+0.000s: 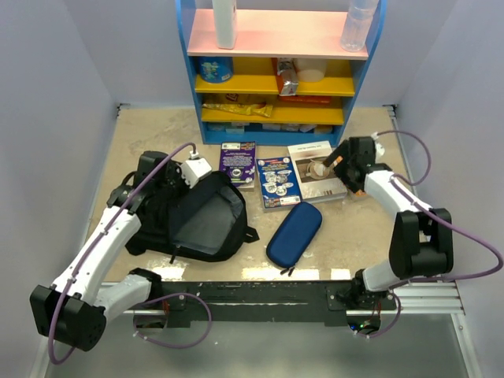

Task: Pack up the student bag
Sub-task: Pick up the book from the center of the board.

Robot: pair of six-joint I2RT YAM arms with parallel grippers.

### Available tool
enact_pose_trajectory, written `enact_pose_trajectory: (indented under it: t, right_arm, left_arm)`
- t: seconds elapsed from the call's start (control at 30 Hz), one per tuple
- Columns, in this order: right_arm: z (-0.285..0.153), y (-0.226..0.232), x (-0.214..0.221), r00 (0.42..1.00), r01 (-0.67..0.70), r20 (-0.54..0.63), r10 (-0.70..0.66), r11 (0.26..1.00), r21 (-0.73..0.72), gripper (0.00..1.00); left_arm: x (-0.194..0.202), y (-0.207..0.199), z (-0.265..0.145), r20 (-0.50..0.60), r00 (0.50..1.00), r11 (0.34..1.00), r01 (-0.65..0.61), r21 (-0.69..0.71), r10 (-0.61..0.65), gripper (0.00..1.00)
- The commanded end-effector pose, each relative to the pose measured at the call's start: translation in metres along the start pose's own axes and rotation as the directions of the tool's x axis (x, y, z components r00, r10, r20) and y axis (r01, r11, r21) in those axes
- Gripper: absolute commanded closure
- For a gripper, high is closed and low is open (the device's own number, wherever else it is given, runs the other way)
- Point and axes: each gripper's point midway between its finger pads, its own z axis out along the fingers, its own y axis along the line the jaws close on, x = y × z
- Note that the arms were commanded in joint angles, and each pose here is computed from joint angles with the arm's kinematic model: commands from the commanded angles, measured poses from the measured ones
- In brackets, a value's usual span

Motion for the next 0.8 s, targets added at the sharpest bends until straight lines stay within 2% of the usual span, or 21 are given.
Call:
enact_pose_trajectory:
  t: [0.0,0.17,0.37,0.43,0.57,0.63,0.67,0.77]
  right_arm:
    - [-0.026,0.074,0.043,1.000,0.021,-0.010,-0.024,0.976,-0.218,0.01]
    - [-0.051,0.146,0.080,0.988,0.148,0.020,-0.150,0.927,-0.344,0.01]
    - [-0.032,0.221,0.119,0.968,0.205,-0.022,-0.249,0.843,-0.497,0.01]
    - [-0.012,0.225,0.141,0.957,0.219,-0.069,-0.283,0.855,-0.470,0.01]
    - [-0.015,0.245,0.178,0.949,0.217,-0.098,-0.300,0.846,-0.487,0.01]
    - [-0.010,0.240,0.193,0.945,0.220,-0.123,-0.304,0.864,-0.452,0.01]
    - [-0.010,0.237,0.202,0.942,0.225,-0.130,-0.311,0.868,-0.443,0.04]
    - [-0.007,0.224,0.211,0.946,0.243,-0.109,-0.305,0.891,-0.383,0.06]
  left_arm:
    - [-0.016,0.021,-0.003,0.072,0.997,0.998,0.013,-0.062,-0.009,1.00]
    - [-0.008,0.031,-0.012,0.059,0.998,0.996,0.020,-0.084,-0.015,1.00]
    - [0.010,0.033,-0.020,0.021,0.999,0.996,0.028,-0.088,-0.027,1.00]
    - [0.014,0.034,-0.023,0.006,1.000,0.996,0.017,-0.091,-0.016,1.00]
    - [0.022,0.035,-0.029,-0.022,1.000,0.994,0.007,-0.105,-0.009,1.00]
    - [0.024,0.036,-0.031,-0.027,1.000,0.994,0.001,-0.107,-0.004,1.00]
    - [0.026,0.036,-0.031,-0.036,0.999,0.994,0.001,-0.108,-0.005,1.00]
    - [0.026,0.038,-0.033,-0.042,0.999,0.993,-0.006,-0.117,0.001,1.00]
